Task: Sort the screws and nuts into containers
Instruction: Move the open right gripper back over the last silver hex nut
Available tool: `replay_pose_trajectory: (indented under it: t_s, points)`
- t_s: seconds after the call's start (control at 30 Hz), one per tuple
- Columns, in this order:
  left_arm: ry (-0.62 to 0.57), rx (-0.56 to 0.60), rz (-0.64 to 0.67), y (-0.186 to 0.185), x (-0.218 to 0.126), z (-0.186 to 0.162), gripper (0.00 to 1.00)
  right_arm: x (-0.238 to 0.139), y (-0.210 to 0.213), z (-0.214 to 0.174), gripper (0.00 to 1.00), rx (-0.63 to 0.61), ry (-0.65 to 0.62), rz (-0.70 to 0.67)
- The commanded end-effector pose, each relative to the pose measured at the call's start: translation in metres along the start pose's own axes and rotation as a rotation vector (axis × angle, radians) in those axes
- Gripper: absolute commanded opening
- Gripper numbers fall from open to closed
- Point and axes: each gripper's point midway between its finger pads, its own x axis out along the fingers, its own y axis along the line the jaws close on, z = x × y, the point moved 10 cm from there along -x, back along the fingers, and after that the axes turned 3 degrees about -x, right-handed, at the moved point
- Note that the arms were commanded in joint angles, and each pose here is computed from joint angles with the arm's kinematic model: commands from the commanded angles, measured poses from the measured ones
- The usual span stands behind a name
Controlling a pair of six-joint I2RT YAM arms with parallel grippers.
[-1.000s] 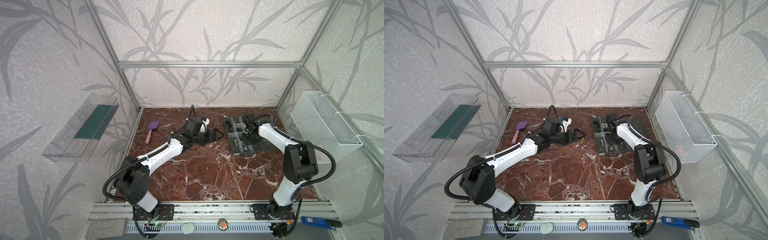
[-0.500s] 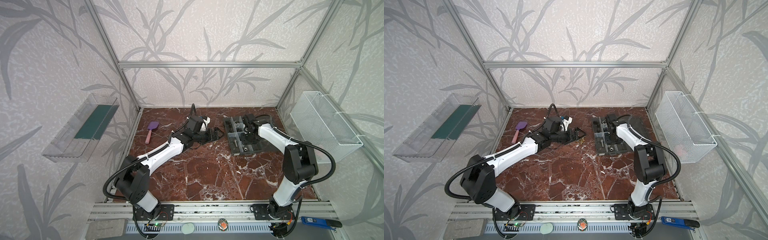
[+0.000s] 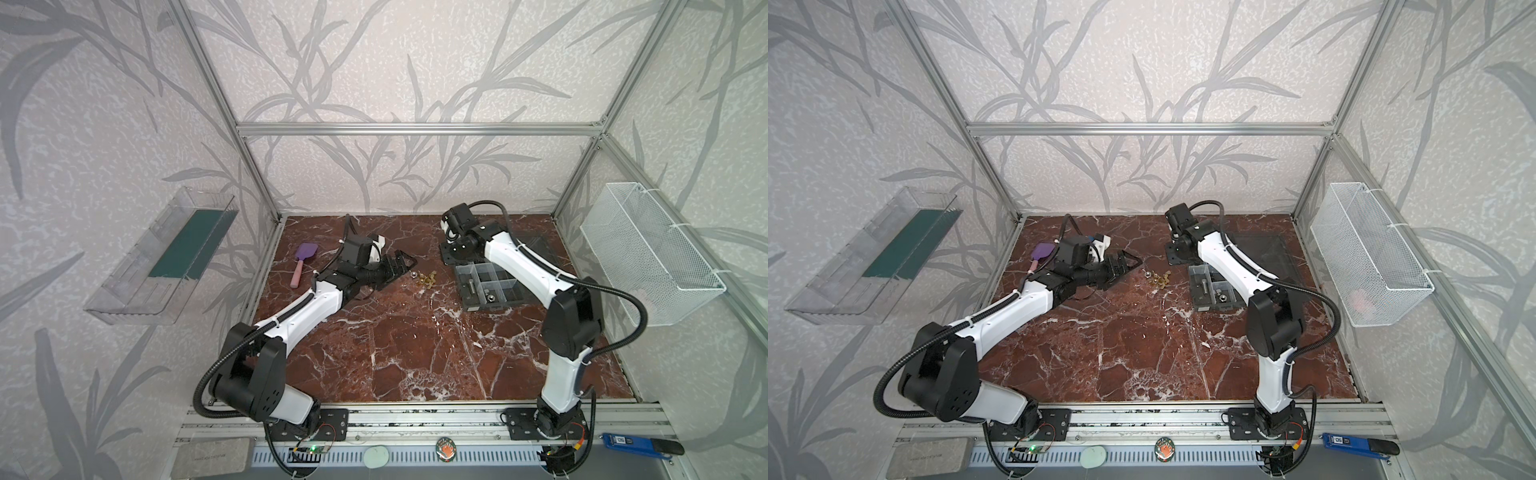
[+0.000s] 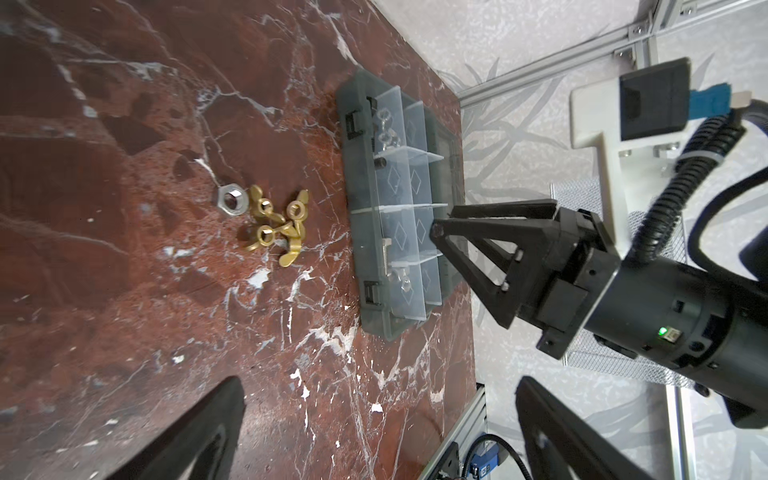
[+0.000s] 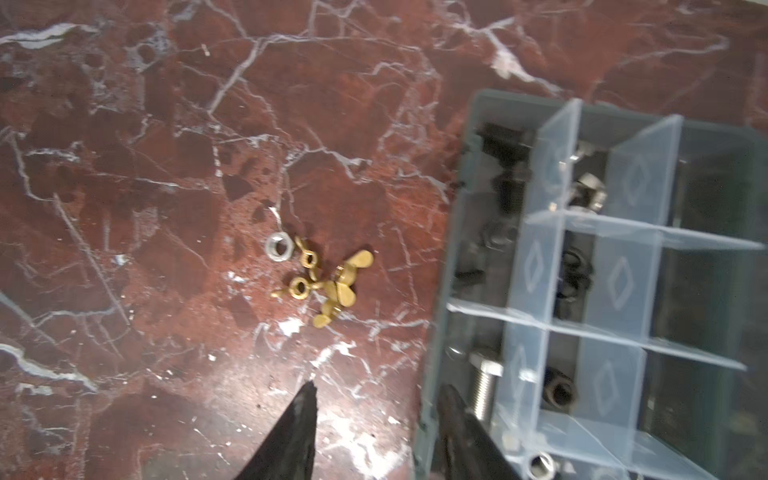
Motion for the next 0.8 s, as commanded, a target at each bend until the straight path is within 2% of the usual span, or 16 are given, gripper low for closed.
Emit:
replay_pose_trajectory:
  t_s: [0.0,0.33,0.5,0.77]
  points:
    - [-0.033,0.004,-0.050,-0.005,-0.021,0.002,0.99,0.031,0.022,-0.001,0.47,-0.012,0.094,0.033]
    - [-0.066,-0.030,-0.028,0.015,-0.049,0.002,0.99,0.087,0.074,0.006,0.47,-0.046,0.182,0.057]
    - [-0.075,-0.032,-0.022,0.019,-0.057,0.005,0.99,0.110,0.076,0.001,0.47,-0.027,0.228,0.044]
    - [-0.069,-0.039,-0.022,0.022,-0.055,0.009,0.99,0.119,0.071,-0.005,0.47,-0.002,0.249,-0.019]
